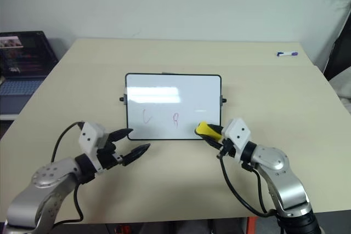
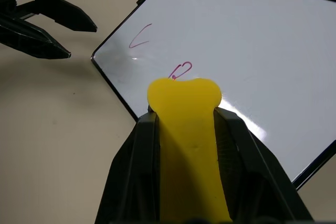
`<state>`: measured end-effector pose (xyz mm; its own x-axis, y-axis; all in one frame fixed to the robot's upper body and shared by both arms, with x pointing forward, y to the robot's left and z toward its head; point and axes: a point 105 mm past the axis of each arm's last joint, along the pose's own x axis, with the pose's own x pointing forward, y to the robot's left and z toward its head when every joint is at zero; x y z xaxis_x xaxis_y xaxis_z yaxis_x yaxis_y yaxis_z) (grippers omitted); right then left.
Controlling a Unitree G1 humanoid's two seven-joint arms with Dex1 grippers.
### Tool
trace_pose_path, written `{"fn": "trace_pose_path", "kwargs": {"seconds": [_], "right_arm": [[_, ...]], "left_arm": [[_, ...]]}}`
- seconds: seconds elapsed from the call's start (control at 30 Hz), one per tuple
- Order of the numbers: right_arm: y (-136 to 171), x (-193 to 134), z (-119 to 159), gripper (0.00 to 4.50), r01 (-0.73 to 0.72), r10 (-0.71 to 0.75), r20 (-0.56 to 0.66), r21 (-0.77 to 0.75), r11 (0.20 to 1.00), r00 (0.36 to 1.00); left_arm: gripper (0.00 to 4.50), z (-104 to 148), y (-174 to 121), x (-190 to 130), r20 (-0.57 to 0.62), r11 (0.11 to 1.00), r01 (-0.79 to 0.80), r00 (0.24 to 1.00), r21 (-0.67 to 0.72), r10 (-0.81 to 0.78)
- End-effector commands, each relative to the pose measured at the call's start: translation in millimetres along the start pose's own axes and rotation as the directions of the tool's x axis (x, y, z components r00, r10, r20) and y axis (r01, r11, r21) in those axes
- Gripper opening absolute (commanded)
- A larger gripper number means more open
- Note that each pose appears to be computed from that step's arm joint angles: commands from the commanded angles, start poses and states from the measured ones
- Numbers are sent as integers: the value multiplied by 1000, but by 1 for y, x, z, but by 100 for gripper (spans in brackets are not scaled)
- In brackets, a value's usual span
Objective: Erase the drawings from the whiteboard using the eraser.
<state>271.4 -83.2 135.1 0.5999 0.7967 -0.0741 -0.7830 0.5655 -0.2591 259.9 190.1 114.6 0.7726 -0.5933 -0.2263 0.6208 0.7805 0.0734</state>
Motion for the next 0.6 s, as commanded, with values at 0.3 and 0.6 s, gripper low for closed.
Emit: {"fn": "trace_pose_path", "kwargs": {"seconds": [0.3,0.6], "right_arm": [[0,16,14,109,-39,40,6,-172,984,999],[-12,82,25,109,-26,16,-25,-487,873,1000]], "left_arm": [[450,7,2,-4,20,997,-60,998,38,59],[450,17,-2,6,4,998,-34,999,54,34]]}}
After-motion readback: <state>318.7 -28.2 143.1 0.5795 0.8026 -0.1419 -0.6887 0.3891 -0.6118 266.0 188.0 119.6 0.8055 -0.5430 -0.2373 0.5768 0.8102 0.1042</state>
